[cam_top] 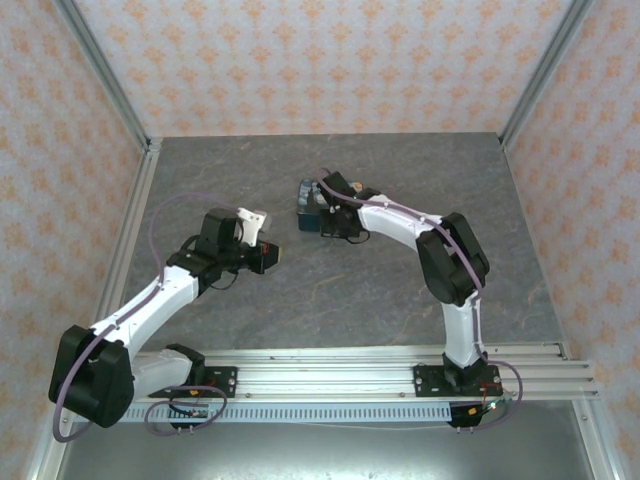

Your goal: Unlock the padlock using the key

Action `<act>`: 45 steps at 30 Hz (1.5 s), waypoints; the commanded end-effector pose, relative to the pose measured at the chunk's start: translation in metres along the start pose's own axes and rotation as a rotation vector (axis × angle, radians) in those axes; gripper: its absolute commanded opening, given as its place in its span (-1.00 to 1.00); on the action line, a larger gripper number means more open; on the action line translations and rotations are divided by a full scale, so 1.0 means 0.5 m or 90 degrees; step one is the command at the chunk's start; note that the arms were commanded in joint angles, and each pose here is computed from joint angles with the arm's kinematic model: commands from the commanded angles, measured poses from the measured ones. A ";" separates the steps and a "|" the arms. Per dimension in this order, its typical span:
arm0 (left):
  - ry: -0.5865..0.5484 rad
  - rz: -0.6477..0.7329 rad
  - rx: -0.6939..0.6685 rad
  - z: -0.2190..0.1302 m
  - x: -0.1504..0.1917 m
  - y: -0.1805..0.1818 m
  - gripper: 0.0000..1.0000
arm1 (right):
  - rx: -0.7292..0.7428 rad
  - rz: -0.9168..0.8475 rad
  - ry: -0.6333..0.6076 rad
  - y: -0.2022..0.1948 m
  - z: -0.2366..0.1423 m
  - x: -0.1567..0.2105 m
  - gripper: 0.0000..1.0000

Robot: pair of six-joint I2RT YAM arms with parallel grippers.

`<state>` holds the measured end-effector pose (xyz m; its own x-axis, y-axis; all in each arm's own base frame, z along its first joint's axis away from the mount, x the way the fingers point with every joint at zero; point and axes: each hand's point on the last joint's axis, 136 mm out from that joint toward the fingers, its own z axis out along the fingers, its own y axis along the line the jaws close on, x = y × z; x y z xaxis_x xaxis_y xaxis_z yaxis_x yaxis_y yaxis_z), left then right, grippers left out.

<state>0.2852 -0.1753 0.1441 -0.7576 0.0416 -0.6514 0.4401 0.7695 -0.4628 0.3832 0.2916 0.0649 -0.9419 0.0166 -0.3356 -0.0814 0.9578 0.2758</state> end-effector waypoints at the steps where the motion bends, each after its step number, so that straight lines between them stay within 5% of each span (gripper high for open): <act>1: -0.031 0.060 0.046 0.007 -0.018 -0.031 -1.00 | -0.079 0.012 0.037 0.045 -0.073 0.002 -0.92; 21: -0.193 0.050 0.086 0.048 -0.044 -0.031 -1.00 | -0.240 0.120 0.134 0.069 -0.148 -0.021 -0.99; 45: -0.159 0.050 0.138 0.126 -0.091 -0.059 -1.00 | -0.275 0.155 0.167 0.077 -0.187 -0.041 -1.00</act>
<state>0.3330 -0.2277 0.1288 -0.6302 -0.0715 -0.7731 0.5501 0.6615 -0.5096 0.3617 0.2958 0.1382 -0.9944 0.0960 0.0438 0.1021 0.7700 0.6298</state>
